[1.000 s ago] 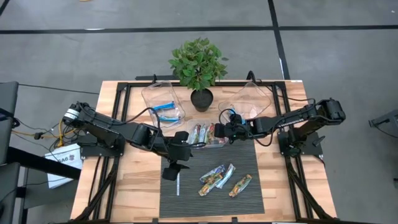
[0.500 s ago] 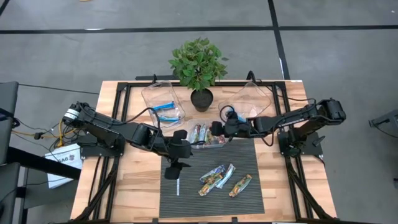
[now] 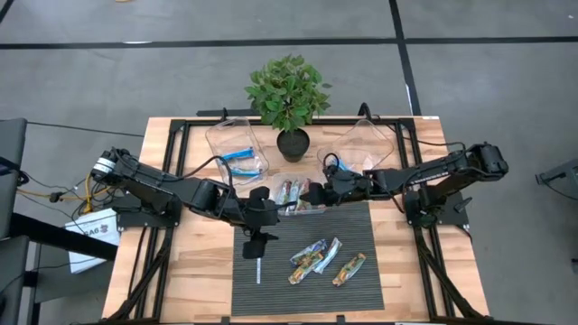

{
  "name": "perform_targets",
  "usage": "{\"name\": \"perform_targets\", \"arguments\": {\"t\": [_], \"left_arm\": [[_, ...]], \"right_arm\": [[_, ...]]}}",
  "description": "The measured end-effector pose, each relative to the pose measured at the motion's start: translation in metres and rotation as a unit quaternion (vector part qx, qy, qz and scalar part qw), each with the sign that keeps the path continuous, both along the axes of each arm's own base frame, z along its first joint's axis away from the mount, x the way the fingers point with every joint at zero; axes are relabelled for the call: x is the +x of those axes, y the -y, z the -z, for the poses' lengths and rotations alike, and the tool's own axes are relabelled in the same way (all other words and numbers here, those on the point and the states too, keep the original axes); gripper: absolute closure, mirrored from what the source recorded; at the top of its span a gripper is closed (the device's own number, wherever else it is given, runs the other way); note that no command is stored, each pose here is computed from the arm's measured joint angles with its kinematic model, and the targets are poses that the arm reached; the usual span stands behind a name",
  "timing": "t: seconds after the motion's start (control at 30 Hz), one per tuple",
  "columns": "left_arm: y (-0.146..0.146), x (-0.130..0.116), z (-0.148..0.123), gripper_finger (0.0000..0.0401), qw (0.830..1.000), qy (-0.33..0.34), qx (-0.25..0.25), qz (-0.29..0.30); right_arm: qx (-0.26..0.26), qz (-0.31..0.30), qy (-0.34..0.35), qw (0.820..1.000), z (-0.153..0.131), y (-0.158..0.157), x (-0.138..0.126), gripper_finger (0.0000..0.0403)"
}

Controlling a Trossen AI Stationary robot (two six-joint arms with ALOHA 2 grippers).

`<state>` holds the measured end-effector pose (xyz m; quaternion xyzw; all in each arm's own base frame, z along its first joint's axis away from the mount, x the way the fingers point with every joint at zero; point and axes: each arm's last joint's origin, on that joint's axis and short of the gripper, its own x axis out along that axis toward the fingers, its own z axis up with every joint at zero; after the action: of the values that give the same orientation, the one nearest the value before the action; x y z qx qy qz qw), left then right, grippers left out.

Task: Pick and place Granola Bars by type
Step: Put the red granola bar into the center transparent bin

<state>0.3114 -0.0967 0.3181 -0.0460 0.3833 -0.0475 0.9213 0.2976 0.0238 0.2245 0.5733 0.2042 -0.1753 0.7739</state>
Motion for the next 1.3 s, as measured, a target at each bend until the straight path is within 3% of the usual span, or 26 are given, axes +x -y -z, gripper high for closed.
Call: {"name": "perform_targets", "arguments": {"t": [0.2,0.57,0.83,1.3], "left_arm": [[0.000,0.001,0.000,0.0177,1.000,0.005,0.004,-0.007],[-0.001,0.001,-0.001,0.0177,1.000,0.008,0.008,-0.015],[-0.001,0.001,0.000,0.0177,1.000,0.007,0.008,-0.015],[-0.001,0.001,0.000,0.0177,1.000,0.005,0.008,-0.019]], "right_arm": [[-0.049,-0.040,-0.077,0.995,-0.021,-0.004,-0.003,0.0221],[-0.158,-0.133,-0.222,0.953,-0.057,0.002,0.012,0.0255],[-0.164,-0.190,-0.297,0.921,-0.040,-0.002,0.030,0.0259],[-0.186,-0.266,-0.394,0.860,-0.006,-0.001,0.053,0.0214]]}}
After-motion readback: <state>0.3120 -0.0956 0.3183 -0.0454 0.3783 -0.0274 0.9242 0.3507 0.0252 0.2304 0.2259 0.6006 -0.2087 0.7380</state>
